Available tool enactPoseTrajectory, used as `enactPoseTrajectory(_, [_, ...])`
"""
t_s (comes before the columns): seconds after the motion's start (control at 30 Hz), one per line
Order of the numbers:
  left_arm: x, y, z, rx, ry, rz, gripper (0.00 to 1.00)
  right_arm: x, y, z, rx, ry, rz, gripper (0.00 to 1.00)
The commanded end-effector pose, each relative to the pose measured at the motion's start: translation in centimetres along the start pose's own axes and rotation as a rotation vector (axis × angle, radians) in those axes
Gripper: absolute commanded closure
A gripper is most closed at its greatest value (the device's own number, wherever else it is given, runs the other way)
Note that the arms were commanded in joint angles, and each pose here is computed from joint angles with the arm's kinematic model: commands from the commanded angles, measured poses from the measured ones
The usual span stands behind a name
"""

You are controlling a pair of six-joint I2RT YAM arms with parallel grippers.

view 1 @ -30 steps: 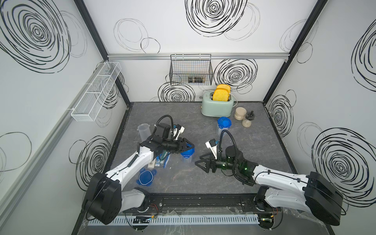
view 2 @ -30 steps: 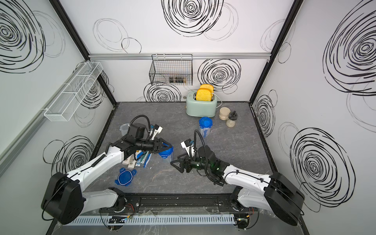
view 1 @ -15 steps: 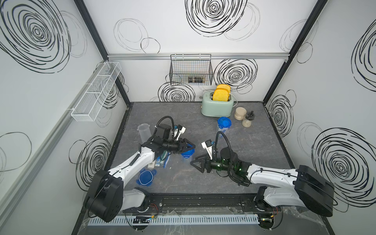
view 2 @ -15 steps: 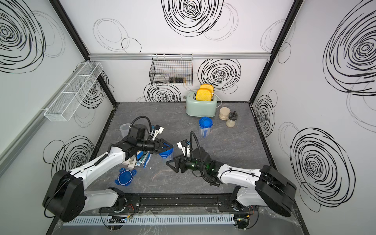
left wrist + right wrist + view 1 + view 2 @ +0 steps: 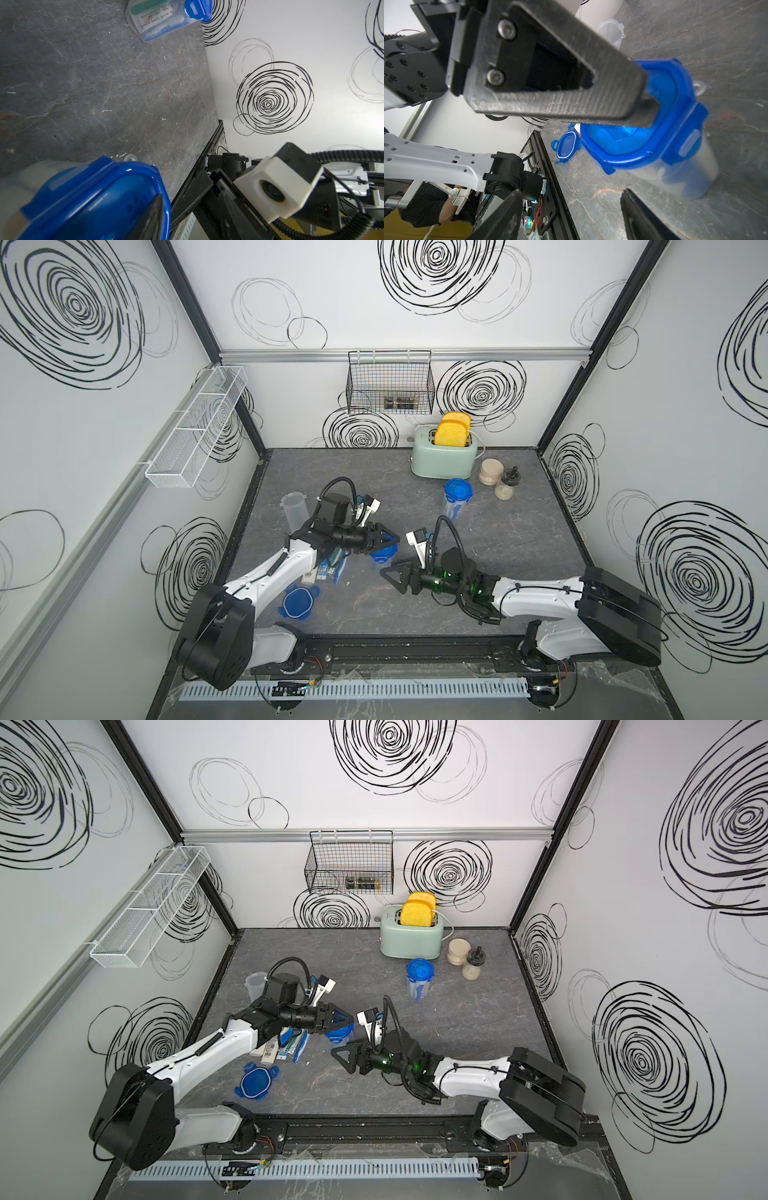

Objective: Take out toiletry kits
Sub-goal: Unfasten the latch on the container.

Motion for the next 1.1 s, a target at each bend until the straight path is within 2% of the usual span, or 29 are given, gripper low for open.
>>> enactPoseTrajectory(0.0, [2.8, 0.4, 1.1, 0.024, -0.089, -0.081, 0.51, 0.9, 0.5, -0.9, -0.066, 0.004, -0.039, 0.24])
enactPoseTrajectory(0.63, [3.0, 0.4, 1.3, 0.027, -0.088, -0.079, 0.51, 0.8, 2.5, -0.8, -0.084, -0.008, -0.030, 0.24])
enactPoseTrajectory(1.07, [3.5, 0.4, 1.8, 0.030, -0.098, -0.089, 0.50, 2.9, 2.2, -1.8, -0.096, -0.080, -0.142, 0.24])
Point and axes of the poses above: each gripper's point midway between its finger pads, its own y axis out along the fingers, its own x axis along the line the jaws close on, z = x × y, the point moved 5 cm from there along -y, back along the fingers, and after that the axes turned 3 degrees about y, right-handed, at the moved point
